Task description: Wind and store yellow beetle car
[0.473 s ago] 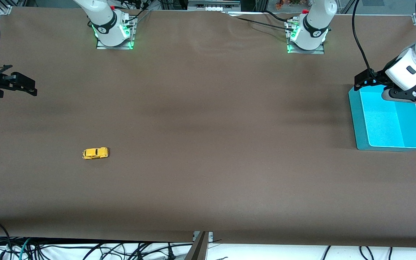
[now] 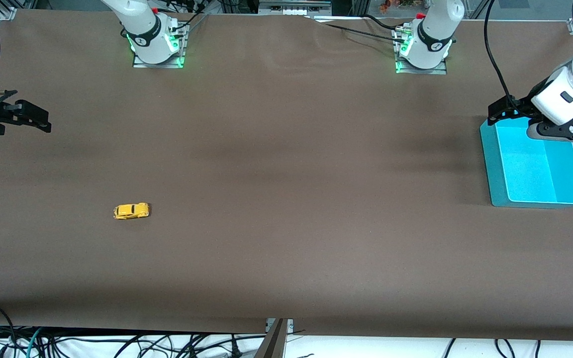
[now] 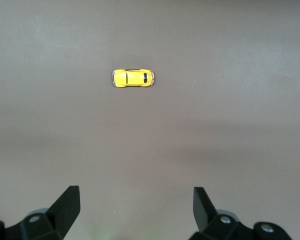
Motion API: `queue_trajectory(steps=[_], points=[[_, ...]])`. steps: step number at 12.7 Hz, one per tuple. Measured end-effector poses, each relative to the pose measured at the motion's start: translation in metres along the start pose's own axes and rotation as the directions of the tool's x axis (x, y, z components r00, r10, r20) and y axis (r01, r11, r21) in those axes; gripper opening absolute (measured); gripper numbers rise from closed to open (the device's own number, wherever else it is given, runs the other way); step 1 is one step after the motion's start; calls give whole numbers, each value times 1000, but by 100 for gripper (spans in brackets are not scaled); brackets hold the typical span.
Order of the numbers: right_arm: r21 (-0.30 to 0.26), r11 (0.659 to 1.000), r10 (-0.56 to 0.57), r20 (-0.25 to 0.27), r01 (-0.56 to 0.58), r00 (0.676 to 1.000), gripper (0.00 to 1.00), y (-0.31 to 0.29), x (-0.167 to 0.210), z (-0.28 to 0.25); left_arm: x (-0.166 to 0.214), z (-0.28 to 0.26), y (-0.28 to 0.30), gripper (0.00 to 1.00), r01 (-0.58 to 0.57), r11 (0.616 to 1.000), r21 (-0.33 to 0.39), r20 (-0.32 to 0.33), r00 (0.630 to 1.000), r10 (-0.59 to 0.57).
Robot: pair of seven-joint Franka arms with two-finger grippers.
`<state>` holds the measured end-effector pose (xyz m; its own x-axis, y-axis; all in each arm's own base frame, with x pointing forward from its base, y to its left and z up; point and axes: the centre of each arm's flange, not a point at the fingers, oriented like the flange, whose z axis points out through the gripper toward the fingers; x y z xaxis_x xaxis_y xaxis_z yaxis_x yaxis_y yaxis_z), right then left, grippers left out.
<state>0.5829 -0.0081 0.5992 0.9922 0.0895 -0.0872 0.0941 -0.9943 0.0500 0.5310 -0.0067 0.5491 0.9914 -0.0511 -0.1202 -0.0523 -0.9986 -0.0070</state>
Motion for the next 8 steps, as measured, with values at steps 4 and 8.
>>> queue_trajectory(steps=[4,8], points=[[0,1000,0,0,0,1000,100,0,0,0,0,0,0,100,12,1000,0,0,1000,-12],[0,1000,1,0,-1,1000,100,0,0,0,0,0,0,100,12,1000,0,1,1000,-12]])
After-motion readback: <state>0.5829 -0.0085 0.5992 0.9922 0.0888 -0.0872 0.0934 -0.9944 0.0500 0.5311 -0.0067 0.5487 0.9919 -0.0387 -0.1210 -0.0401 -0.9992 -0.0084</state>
